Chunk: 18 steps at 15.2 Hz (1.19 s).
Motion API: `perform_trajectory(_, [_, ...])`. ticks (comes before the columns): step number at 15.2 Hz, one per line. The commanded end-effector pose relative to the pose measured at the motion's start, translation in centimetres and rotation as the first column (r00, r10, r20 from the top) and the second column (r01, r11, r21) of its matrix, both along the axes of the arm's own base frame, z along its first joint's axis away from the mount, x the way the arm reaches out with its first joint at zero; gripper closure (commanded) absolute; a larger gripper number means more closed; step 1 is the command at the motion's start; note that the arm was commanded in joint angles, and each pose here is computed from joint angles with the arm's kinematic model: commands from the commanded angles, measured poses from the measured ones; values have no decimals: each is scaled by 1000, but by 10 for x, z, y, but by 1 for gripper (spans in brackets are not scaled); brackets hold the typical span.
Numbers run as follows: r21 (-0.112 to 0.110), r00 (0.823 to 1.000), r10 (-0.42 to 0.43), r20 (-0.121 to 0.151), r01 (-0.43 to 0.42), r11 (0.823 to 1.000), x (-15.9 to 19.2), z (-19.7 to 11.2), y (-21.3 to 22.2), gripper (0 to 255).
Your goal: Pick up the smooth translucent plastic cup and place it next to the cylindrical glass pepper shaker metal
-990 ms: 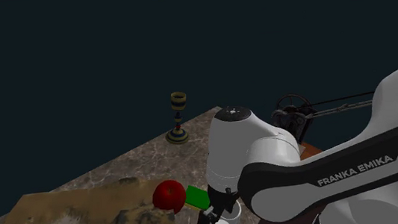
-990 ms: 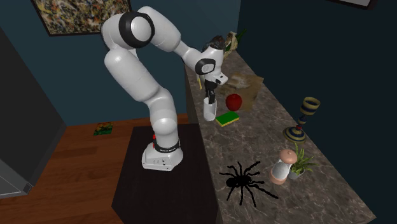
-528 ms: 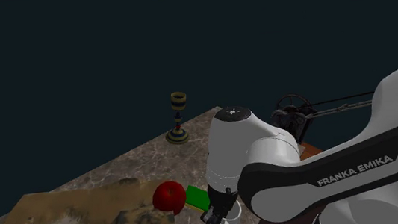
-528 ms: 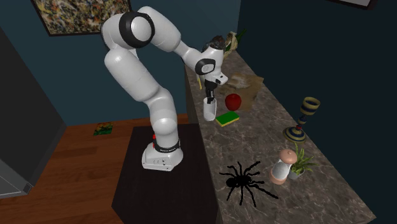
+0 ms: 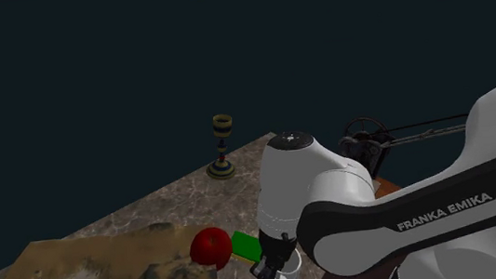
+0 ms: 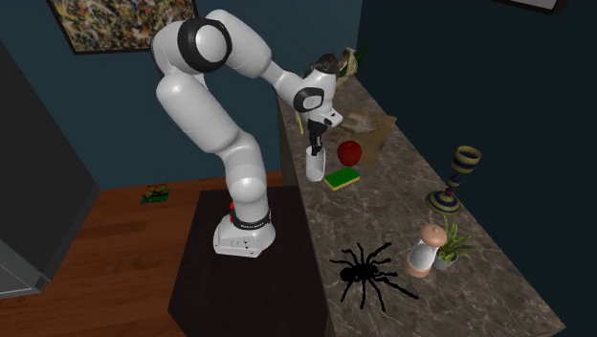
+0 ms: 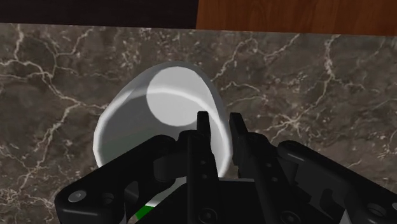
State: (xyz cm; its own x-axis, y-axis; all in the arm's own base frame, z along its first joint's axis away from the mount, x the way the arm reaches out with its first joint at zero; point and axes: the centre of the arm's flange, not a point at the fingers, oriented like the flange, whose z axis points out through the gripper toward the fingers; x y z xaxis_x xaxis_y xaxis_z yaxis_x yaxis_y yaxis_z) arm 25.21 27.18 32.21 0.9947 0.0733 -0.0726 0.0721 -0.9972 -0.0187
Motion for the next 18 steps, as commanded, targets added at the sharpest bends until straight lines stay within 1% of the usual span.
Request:
perform_trajectory(1, [0,1000,0,0,0,1000,0,8,0,255])
perform_trajectory(18, [0,1000,0,0,0,1000,0,98,0,255])
